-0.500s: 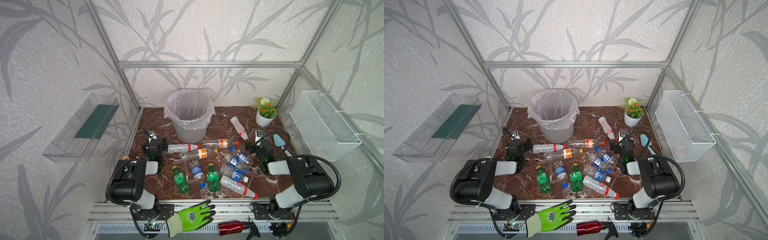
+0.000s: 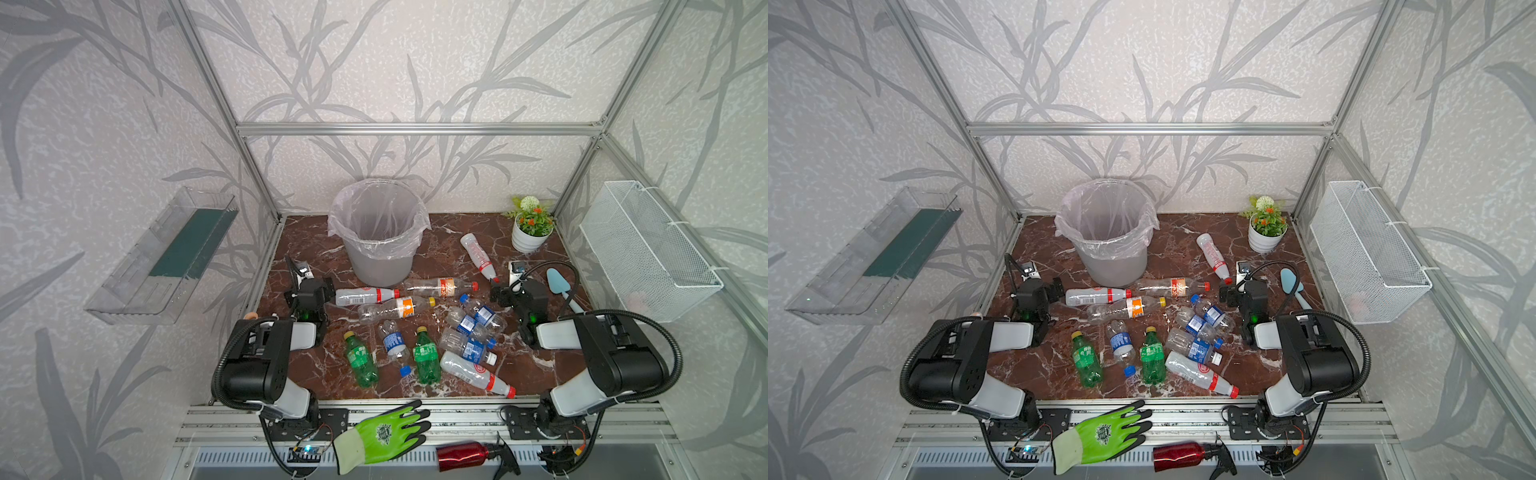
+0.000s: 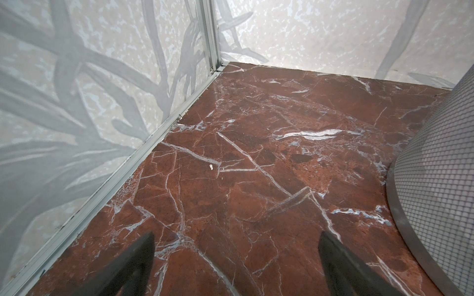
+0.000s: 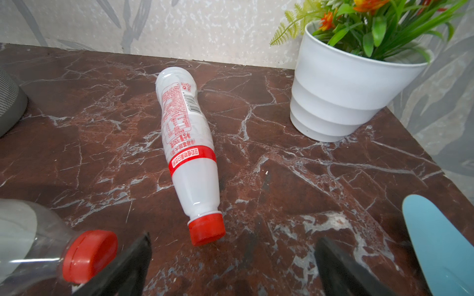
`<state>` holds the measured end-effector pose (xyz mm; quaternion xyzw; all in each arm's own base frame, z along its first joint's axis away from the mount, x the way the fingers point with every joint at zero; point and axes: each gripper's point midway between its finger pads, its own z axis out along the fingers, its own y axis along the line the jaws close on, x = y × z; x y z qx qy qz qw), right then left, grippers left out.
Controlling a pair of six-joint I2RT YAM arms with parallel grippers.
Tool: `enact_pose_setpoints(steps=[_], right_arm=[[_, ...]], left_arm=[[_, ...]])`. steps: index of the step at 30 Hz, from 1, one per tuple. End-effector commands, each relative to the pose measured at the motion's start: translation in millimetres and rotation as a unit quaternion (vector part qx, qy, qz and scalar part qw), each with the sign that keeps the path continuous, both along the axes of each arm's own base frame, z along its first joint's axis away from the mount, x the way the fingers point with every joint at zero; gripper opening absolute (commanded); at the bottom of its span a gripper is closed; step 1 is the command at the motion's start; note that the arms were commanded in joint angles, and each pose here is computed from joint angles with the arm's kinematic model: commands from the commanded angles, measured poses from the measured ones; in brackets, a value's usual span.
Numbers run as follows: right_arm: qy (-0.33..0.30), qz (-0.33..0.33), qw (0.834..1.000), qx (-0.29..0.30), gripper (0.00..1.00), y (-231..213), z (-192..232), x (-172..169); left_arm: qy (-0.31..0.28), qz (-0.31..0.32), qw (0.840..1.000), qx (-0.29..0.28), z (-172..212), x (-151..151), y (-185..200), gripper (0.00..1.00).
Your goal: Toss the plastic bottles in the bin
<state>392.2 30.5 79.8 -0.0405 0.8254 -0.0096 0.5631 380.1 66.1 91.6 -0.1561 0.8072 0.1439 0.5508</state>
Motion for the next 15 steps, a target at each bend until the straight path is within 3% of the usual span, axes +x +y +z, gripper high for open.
enact_pose_setpoints(steps=[1,15], right_arm=[[-0.016,0.007,1.0,0.001,0.99,2.1,12.0,6.3],[-0.017,0.008,1.0,0.001,0.99,2.2,12.4,6.2]], left_arm=[[-0.006,0.0,1.0,-0.004,4.9,2.4,0.5,0.99],[-0.007,0.0,1.0,-0.002,5.4,2.3,0.1,0.99]])
